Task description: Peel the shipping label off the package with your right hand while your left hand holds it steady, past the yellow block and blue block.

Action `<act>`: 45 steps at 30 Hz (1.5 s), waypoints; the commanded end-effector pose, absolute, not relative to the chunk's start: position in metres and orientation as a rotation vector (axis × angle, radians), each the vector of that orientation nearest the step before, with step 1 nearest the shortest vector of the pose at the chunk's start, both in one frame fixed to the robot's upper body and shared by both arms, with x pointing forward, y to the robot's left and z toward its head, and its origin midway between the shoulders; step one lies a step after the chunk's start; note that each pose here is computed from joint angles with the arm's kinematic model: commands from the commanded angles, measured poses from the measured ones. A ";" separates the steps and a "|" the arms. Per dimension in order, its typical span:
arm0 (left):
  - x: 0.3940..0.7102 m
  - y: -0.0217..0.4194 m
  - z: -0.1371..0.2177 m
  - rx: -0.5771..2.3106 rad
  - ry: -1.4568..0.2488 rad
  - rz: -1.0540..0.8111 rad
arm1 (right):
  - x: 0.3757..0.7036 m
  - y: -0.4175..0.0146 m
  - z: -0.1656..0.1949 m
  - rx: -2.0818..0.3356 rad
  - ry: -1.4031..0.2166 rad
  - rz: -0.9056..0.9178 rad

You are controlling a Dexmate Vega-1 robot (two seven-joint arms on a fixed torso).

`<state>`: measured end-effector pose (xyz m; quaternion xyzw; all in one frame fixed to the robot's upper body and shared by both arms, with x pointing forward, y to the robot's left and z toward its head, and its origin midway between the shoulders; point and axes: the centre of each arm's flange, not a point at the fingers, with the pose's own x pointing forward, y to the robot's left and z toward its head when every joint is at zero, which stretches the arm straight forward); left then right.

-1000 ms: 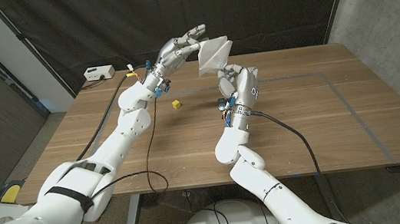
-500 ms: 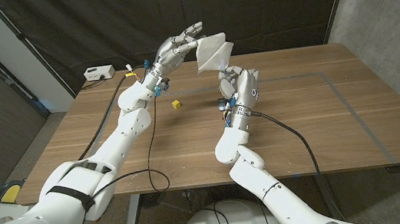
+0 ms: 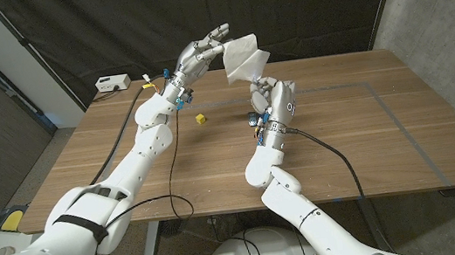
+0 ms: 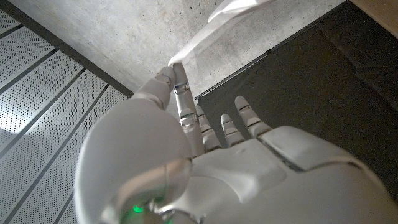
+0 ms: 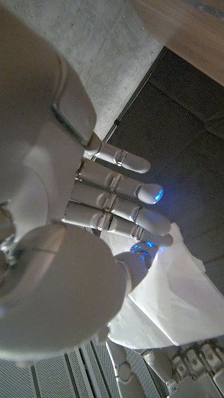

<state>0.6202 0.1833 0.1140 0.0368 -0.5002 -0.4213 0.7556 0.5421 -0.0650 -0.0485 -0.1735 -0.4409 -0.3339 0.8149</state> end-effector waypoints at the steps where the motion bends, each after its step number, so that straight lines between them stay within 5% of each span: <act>1: 0.620 0.183 0.113 0.071 -1.080 -0.918 | 0.542 -0.065 -0.051 -0.375 -0.932 -0.701; 15: 0.618 0.183 0.111 0.088 -1.083 -0.913 | 0.537 -0.066 -0.051 -0.360 -0.925 -0.685; 20: 0.614 0.182 0.112 0.249 -1.098 -0.932 | 0.538 -0.070 -0.051 -0.434 -0.873 -0.553; 45: 0.596 0.206 0.096 0.186 -1.113 -0.851 | 0.520 -0.081 -0.050 -0.333 -1.053 -0.594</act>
